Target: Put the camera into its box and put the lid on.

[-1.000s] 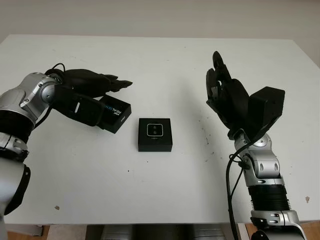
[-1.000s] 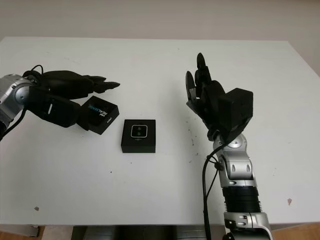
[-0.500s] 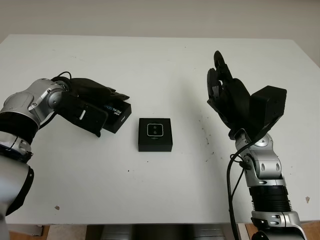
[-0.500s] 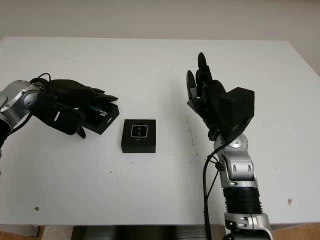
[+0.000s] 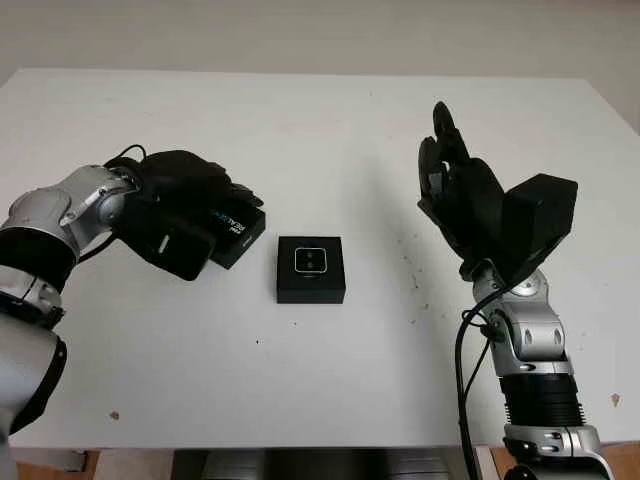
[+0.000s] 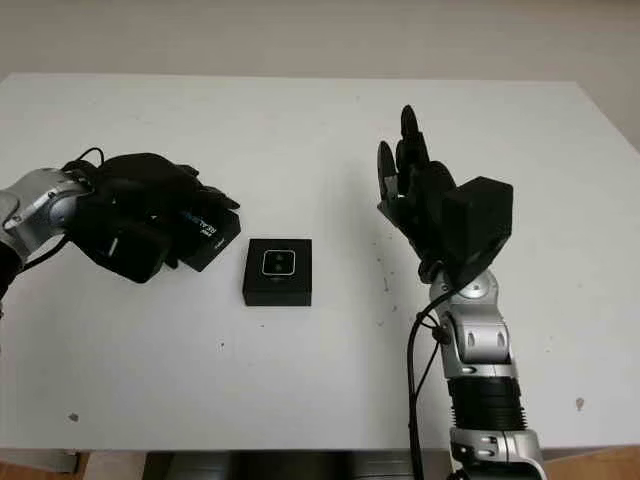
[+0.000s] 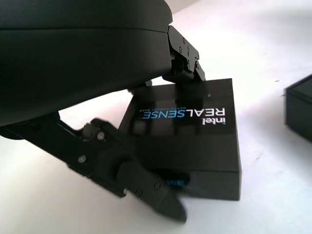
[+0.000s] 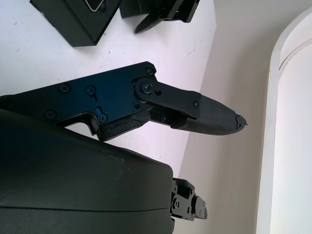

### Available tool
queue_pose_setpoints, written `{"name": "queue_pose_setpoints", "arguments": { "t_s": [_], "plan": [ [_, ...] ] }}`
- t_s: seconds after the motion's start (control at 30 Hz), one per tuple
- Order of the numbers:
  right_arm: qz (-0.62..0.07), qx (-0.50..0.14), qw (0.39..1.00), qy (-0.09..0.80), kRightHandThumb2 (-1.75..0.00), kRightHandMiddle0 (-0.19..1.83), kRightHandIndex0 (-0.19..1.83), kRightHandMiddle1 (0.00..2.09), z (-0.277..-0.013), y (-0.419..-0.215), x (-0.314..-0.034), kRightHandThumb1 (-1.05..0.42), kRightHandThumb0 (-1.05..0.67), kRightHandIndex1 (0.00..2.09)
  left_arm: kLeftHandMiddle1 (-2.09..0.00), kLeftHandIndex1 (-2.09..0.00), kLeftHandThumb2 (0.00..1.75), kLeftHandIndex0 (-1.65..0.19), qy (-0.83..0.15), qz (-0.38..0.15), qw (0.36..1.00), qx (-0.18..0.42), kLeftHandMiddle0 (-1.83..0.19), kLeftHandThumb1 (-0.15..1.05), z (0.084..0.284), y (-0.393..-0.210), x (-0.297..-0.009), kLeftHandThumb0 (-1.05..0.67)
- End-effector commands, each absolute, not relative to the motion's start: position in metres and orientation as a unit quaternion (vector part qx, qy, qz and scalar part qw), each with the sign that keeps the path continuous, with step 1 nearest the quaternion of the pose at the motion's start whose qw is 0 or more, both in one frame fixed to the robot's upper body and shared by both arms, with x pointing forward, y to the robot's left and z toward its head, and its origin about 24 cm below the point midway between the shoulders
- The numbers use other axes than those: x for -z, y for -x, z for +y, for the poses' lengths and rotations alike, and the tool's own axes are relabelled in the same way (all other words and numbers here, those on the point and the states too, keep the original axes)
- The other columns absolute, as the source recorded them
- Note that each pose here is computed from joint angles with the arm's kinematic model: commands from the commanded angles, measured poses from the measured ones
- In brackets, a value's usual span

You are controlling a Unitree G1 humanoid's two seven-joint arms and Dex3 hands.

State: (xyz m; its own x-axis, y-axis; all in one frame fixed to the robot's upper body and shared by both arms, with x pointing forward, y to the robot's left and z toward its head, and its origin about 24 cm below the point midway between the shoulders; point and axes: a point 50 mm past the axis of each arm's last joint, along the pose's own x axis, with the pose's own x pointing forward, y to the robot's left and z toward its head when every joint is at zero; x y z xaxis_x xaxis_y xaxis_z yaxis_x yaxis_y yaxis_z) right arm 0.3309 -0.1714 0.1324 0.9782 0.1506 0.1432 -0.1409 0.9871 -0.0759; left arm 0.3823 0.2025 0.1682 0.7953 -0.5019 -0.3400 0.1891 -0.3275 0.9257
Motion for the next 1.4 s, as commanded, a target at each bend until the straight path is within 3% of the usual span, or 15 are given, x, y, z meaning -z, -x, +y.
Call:
{"name": "queue_pose_setpoints", "arguments": {
  "t_s": [0.0, 0.1, 0.27, 0.37, 0.5, 0.67, 0.73, 0.87, 0.97, 1.1, 1.37],
  "plan": [
    [-0.081, -0.072, 0.994, 0.031, -0.69, -0.19, -0.19, 0.0, -0.172, -0.33, -0.132, -1.05, -0.72, 0.0, -2.07, -1.25, 0.12, -0.23, -0.762, -0.092, 0.564, 0.305, -0.22, 1.04, 0.209, -0.381, -0.161, -0.28],
    [-0.079, -0.072, 0.994, 0.027, -0.68, -0.19, -0.19, 0.0, -0.171, -0.33, -0.132, -1.05, -0.72, 0.0, -2.09, -1.42, 0.18, -0.17, -0.769, -0.091, 0.557, 0.3, -0.28, 1.05, 0.211, -0.381, -0.159, -0.29],
    [-0.078, -0.074, 0.994, 0.026, -0.68, -0.19, -0.19, 0.0, -0.171, -0.329, -0.133, -1.05, -0.7, 0.0, -2.09, -1.98, 0.31, 0.02, -0.779, -0.094, 0.544, 0.298, -0.26, 1.05, 0.212, -0.38, -0.158, -0.33],
    [-0.075, -0.079, 0.994, 0.027, -0.7, -0.19, -0.19, 0.0, -0.17, -0.328, -0.133, -1.05, -0.68, 0.0, -2.09, -2.08, 0.36, -0.04, -0.774, -0.096, 0.552, 0.294, -0.32, 1.05, 0.211, -0.381, -0.161, -0.33],
    [-0.071, -0.079, 0.994, 0.018, -0.7, -0.19, -0.19, 0.0, -0.169, -0.327, -0.133, -1.05, -0.67, 0.0, -2.09, -2.09, 0.34, -0.12, -0.752, -0.089, 0.589, 0.283, -0.53, 1.05, 0.206, -0.382, -0.171, -0.31],
    [-0.067, -0.078, 0.995, 0.013, -0.68, -0.19, -0.19, 0.0, -0.167, -0.327, -0.132, -1.05, -0.67, 0.0, -2.09, -2.09, 0.35, 0.01, -0.719, -0.076, 0.637, 0.267, -0.36, 1.05, 0.203, -0.381, -0.182, -0.28],
    [-0.067, -0.076, 0.995, 0.014, -0.67, -0.19, -0.19, 0.0, -0.166, -0.327, -0.132, -1.05, -0.67, 0.0, -2.09, -2.05, 0.33, -0.01, -0.707, -0.082, 0.655, 0.254, -0.32, 1.05, 0.202, -0.38, -0.186, -0.27],
    [-0.065, -0.075, 0.995, 0.017, -0.66, -0.19, -0.19, 0.0, -0.165, -0.328, -0.132, -1.05, -0.67, 0.0, -2.09, -2.08, 0.38, -0.07, -0.689, -0.044, 0.685, 0.232, -0.33, 1.05, 0.196, -0.378, -0.199, -0.29],
    [-0.064, -0.081, 0.994, 0.017, -0.66, -0.19, -0.19, 0.0, -0.162, -0.329, -0.131, -1.05, -0.66, 0.0, -1.96, -2.03, 0.39, -0.16, -0.68, -0.019, 0.699, 0.222, -0.38, 1.05, 0.187, -0.371, -0.21, -0.29],
    [-0.06, -0.101, 0.993, 0.032, -0.71, -0.19, -0.19, 0.0, -0.159, -0.33, -0.13, -1.05, -0.64, 0.0, -1.63, -1.79, 0.36, -0.21, -0.663, 0.008, 0.714, 0.224, -0.39, 1.05, 0.174, -0.36, -0.219, -0.27],
    [-0.066, -0.109, 0.991, 0.029, -0.73, -0.19, -0.19, 0.0, -0.154, -0.331, -0.128, -1.05, -0.64, 0.0, -1.52, -1.73, 0.38, -0.26, -0.665, 0.016, 0.706, 0.243, -0.43, 1.05, 0.156, -0.349, -0.224, -0.27]
  ]
}}
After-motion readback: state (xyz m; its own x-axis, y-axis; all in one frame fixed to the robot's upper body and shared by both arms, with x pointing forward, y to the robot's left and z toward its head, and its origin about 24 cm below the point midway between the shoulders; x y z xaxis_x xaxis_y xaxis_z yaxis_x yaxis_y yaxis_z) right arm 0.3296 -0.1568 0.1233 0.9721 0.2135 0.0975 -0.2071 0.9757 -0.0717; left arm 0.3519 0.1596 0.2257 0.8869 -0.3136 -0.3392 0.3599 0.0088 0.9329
